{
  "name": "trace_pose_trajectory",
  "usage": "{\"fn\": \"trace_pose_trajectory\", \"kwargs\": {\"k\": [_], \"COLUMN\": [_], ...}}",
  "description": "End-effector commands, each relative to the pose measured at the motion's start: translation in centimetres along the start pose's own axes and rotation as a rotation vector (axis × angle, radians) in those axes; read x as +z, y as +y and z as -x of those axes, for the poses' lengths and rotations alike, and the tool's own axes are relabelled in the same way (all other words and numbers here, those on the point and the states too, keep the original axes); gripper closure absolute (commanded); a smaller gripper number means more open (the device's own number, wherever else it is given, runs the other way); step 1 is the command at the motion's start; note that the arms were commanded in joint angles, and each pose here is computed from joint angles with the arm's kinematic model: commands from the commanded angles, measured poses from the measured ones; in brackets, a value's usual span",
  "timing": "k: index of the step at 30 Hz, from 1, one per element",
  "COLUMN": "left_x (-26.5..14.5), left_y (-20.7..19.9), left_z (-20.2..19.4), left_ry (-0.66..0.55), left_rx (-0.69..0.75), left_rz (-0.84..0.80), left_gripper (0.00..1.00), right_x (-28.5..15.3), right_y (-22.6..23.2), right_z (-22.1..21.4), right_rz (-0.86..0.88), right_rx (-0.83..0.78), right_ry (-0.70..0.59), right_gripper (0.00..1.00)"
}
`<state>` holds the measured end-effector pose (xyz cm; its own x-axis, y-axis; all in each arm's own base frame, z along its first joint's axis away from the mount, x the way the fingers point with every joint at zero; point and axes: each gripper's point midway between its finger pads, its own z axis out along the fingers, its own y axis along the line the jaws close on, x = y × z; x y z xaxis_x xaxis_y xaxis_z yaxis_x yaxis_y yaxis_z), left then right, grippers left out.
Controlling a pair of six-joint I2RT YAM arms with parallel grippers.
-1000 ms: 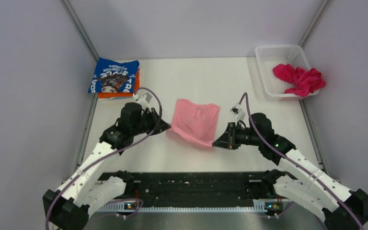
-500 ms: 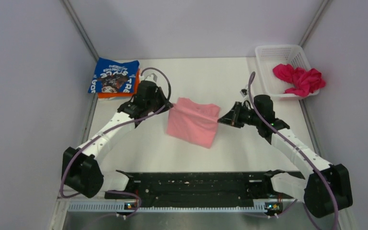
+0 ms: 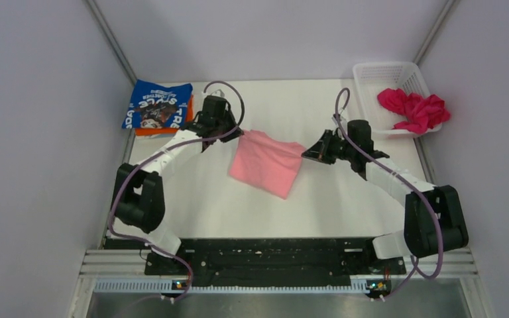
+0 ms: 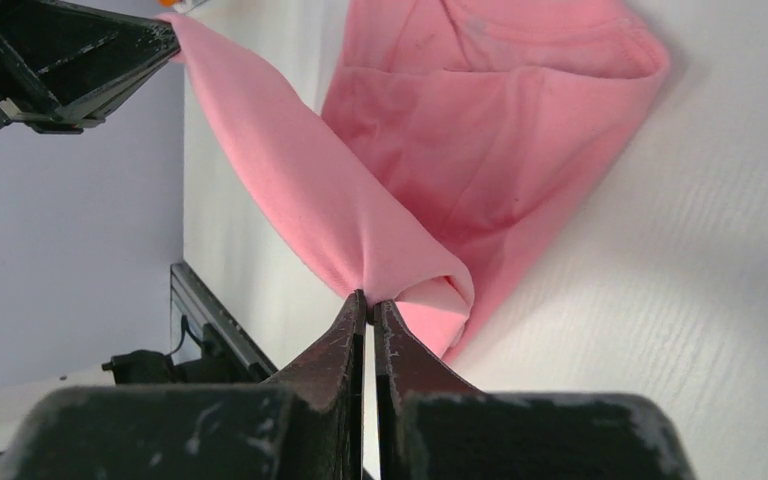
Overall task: Fold and stack the t-shirts
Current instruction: Fold the long partially folded tshirt into a neat square
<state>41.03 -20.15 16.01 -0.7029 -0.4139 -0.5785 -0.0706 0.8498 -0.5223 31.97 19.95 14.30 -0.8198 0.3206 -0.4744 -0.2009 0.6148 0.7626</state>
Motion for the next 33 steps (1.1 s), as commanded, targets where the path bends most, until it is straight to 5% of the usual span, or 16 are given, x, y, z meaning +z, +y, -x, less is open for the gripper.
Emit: {"fn": "trace_pose_trajectory", "kwargs": {"k": [1,15,33], "left_x": [1.7,6.7,2.9], "left_y": [-1.7,-0.3,-0.1], "left_z": [2.7,2.3,3.5], "left_ry": [-0.052,0.037,-0.05], "left_rx": [0.024,0.016,0.017], "left_rz": [-0.057,0.022,0.027], "left_gripper": [1.0,1.0,1.0], "right_x": [0.2,3.5,3.6], "right_y": [-0.8,-4.8,-3.1], "right_z": [3.4,4.9,6.4], "right_rz": [-0.033,-0.053,0.013], "right_rx": [-0.045,0.0,-0.051], "right_ry": [-0.097,-0.09,-0.113], "right_gripper": [1.0,1.0,1.0]}}
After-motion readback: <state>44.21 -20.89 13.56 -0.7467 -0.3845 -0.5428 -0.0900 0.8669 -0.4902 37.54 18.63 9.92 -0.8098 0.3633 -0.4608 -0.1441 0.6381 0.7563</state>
